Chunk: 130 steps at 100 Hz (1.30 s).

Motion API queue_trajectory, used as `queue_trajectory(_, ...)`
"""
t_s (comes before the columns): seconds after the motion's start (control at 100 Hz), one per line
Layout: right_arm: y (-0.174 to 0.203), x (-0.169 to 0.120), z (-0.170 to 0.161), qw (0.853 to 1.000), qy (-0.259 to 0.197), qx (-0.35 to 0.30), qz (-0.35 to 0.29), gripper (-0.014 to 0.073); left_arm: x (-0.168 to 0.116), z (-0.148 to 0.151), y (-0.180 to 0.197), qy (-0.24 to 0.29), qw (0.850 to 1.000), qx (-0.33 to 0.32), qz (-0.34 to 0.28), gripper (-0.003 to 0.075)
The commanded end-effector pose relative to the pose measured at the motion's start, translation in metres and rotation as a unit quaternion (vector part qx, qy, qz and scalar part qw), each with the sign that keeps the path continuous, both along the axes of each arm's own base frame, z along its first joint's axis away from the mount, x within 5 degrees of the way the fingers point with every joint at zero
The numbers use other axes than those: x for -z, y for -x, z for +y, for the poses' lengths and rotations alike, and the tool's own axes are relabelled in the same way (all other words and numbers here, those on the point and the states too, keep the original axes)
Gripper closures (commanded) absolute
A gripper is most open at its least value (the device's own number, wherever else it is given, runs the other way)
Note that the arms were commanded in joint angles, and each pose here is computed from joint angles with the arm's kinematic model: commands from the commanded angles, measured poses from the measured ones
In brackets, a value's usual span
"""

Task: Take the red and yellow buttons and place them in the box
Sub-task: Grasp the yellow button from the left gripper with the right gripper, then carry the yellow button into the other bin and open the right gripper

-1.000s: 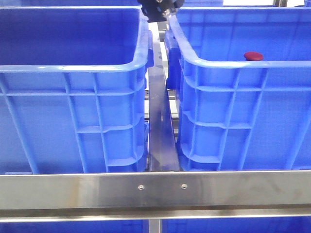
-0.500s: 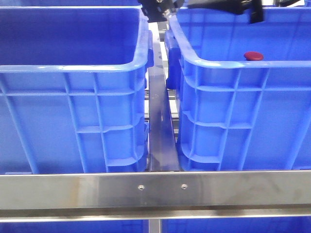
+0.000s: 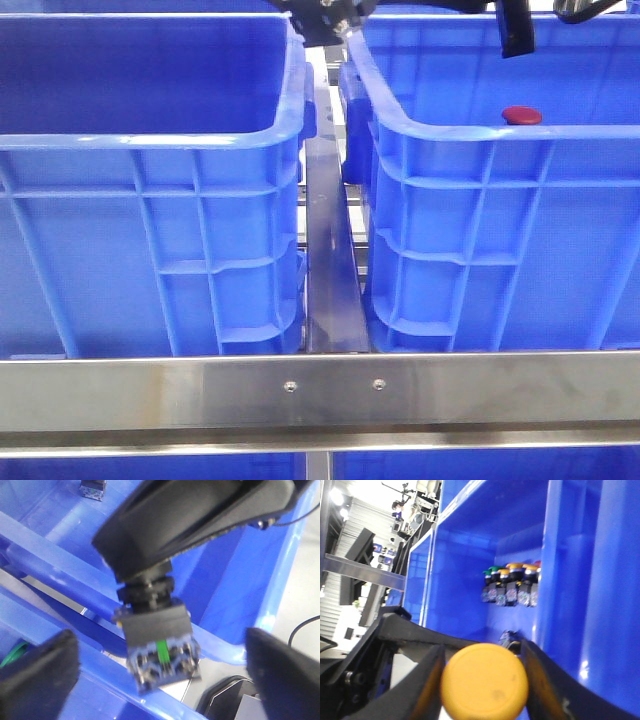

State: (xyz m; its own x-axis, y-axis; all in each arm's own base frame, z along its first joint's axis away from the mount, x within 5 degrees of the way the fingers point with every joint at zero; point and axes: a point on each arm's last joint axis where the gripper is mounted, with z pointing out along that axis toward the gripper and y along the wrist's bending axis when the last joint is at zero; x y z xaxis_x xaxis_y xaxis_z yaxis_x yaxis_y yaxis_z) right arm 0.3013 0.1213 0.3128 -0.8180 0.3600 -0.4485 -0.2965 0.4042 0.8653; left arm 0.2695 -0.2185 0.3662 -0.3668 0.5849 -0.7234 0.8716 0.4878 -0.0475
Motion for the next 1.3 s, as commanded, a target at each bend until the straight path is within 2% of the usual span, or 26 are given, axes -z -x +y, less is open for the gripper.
queue_trajectory(0.0,0.001,-0.034,-0.013,0.996,-0.015,0.015,-0.082,0.0374,-0.026,0.001,0.008,0.043,0.999,-0.004,-0.033,0.0032)
queue_trajectory(0.12,-0.003,-0.046,-0.036,0.987,0.023,0.044,-0.151,0.0372,-0.025,0.001,0.008,0.041,0.999,-0.002,-0.03,0.005)
queue_trajectory(0.21,-0.005,-0.053,-0.055,0.972,0.07,0.074,-0.212,0.0372,-0.025,0.001,0.008,0.04,0.999,-0.002,-0.029,0.005)
queue_trajectory(0.32,-0.009,-0.054,-0.075,0.942,0.152,0.098,-0.282,0.0372,-0.025,0.001,0.008,0.04,0.999,-0.002,-0.029,0.005)
queue_trajectory(0.44,-0.014,-0.052,-0.09,0.911,0.223,0.125,-0.323,0.0372,-0.025,0.001,0.008,0.04,0.999,-0.002,-0.029,0.005)
queue_trajectory(0.63,-0.024,-0.047,-0.109,0.852,0.35,0.188,-0.342,0.0372,-0.025,0.001,0.008,0.04,0.999,-0.001,-0.029,0.005)
queue_trajectory(0.7,-0.029,-0.042,-0.116,0.838,0.382,0.21,-0.329,0.0372,-0.025,0.001,0.008,0.04,0.999,-0.001,-0.029,0.005)
queue_trajectory(0.81,-0.041,-0.027,-0.127,0.831,0.411,0.243,-0.287,0.0372,-0.025,0.001,0.008,0.04,0.999,-0.001,-0.029,0.005)
queue_trajectory(0.98,-0.061,0.005,-0.137,0.829,0.442,0.255,-0.231,0.0372,-0.025,0.001,0.008,0.04,0.999,-0.001,-0.029,0.005)
queue_trajectory(1.29,-0.102,0.033,-0.147,0.827,0.457,0.258,-0.199,0.0372,-0.025,0.001,0.008,0.041,0.999,-0.002,-0.03,0.005)
